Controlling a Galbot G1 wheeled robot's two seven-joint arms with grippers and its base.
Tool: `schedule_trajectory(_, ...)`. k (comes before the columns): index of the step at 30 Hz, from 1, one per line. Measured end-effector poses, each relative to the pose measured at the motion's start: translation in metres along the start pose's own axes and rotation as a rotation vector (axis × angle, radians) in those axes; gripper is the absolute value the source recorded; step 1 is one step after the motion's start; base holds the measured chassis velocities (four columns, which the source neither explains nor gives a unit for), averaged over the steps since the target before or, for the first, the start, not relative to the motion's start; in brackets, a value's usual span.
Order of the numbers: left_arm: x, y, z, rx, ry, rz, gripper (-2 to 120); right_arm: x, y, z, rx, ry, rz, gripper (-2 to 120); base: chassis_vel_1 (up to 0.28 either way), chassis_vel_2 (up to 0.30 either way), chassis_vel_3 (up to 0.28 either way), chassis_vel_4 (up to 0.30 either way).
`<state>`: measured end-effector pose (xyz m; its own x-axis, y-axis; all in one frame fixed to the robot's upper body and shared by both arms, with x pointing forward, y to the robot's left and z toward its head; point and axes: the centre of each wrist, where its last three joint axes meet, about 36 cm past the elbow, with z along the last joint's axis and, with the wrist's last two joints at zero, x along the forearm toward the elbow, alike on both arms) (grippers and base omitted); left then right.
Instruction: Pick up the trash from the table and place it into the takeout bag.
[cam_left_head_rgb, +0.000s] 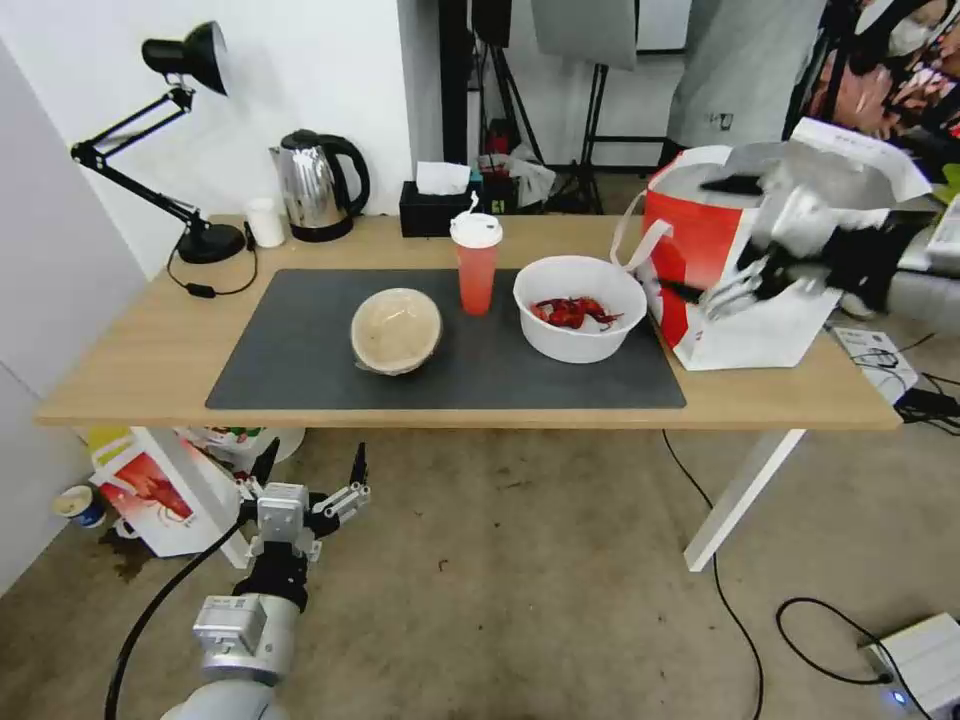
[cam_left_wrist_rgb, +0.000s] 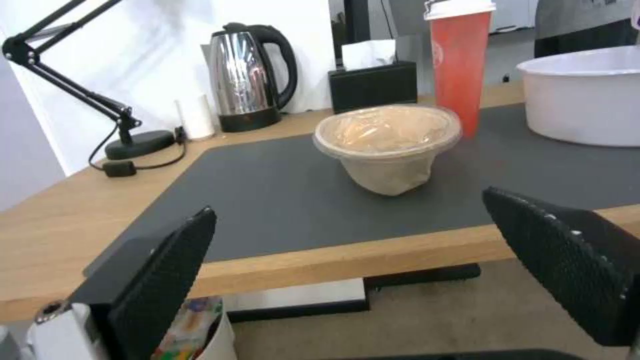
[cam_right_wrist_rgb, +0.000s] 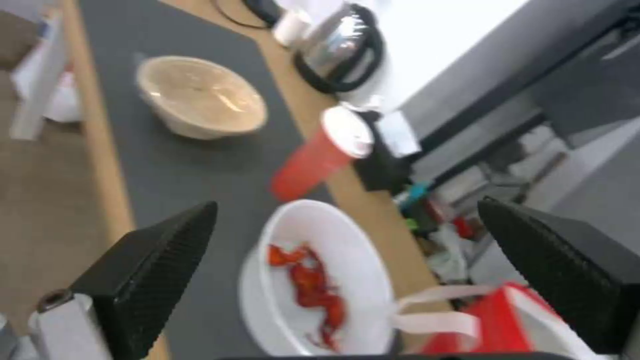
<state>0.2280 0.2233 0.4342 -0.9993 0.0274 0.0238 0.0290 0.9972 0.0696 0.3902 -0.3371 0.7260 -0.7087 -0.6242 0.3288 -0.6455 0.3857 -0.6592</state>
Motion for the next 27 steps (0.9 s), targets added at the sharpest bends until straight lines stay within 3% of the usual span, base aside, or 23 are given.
schedule_trajectory(12,0.000,0.000,0.000,0.000,0.000,0.000,100,-0.017,0.030,0.015,-0.045,-0.034,-0.125,100,0.000,0.000,0.000,0.000)
schedule_trajectory(27,0.000,0.000,0.000,0.000,0.000,0.000,100,-0.027,0.036,0.030,-0.121,-0.003,-0.209,100,0.000,0.000,0.000,0.000)
